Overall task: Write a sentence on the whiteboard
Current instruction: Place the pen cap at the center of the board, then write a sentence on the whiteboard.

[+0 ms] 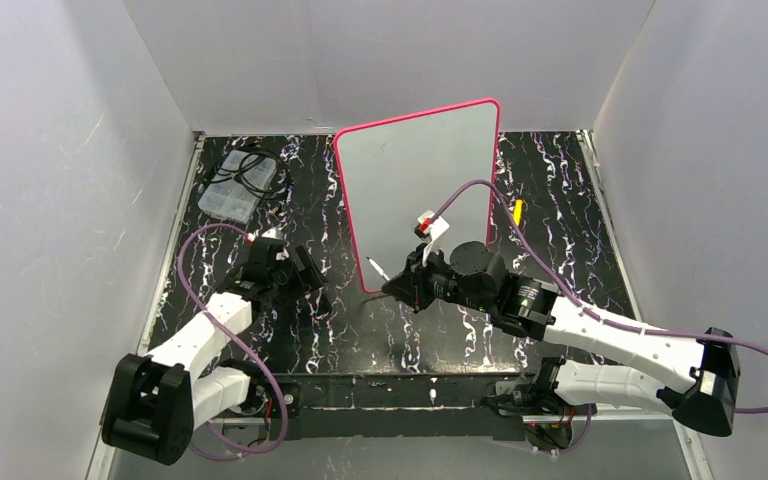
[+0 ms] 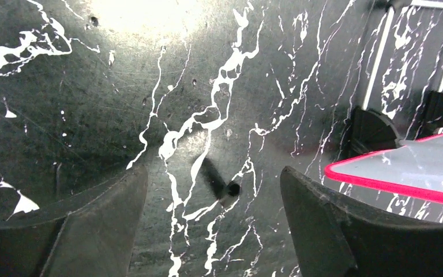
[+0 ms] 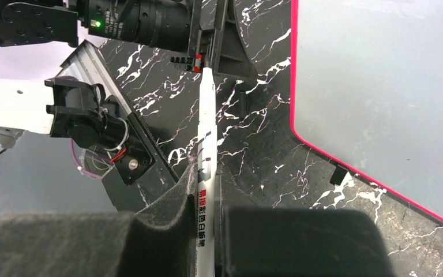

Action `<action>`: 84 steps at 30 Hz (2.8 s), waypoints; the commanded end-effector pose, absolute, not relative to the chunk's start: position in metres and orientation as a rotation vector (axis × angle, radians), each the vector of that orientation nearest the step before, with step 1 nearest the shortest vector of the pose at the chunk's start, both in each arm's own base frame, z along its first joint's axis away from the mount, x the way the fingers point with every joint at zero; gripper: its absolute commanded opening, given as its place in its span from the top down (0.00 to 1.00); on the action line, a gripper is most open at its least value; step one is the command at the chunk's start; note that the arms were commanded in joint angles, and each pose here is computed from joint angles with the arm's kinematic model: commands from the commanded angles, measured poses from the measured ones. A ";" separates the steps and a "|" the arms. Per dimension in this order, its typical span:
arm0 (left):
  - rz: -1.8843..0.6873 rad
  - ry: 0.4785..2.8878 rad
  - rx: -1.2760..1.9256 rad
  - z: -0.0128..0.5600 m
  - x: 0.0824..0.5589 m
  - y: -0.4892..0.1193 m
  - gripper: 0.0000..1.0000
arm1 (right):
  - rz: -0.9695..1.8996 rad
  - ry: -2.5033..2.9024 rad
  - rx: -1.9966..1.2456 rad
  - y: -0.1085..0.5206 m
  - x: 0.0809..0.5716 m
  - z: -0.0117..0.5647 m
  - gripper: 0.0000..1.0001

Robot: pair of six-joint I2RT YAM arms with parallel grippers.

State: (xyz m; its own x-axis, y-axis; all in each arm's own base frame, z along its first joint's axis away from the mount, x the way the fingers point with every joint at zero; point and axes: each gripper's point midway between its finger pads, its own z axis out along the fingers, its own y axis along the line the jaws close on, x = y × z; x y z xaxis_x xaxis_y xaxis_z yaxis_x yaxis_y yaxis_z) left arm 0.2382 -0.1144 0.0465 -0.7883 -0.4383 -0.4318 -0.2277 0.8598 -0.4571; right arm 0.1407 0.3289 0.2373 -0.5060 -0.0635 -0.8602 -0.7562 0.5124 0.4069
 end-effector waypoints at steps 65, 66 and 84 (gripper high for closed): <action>-1.479 1.763 -0.366 0.342 0.203 -0.225 1.00 | 1.223 1.472 -0.520 0.358 0.159 0.337 0.37; -1.489 1.752 -0.384 0.346 0.203 -0.223 1.00 | 1.244 1.450 -0.507 0.357 0.157 0.342 0.34; -1.544 1.641 -0.499 0.368 0.202 -0.208 1.00 | 1.497 1.254 -0.350 0.375 0.153 0.385 0.46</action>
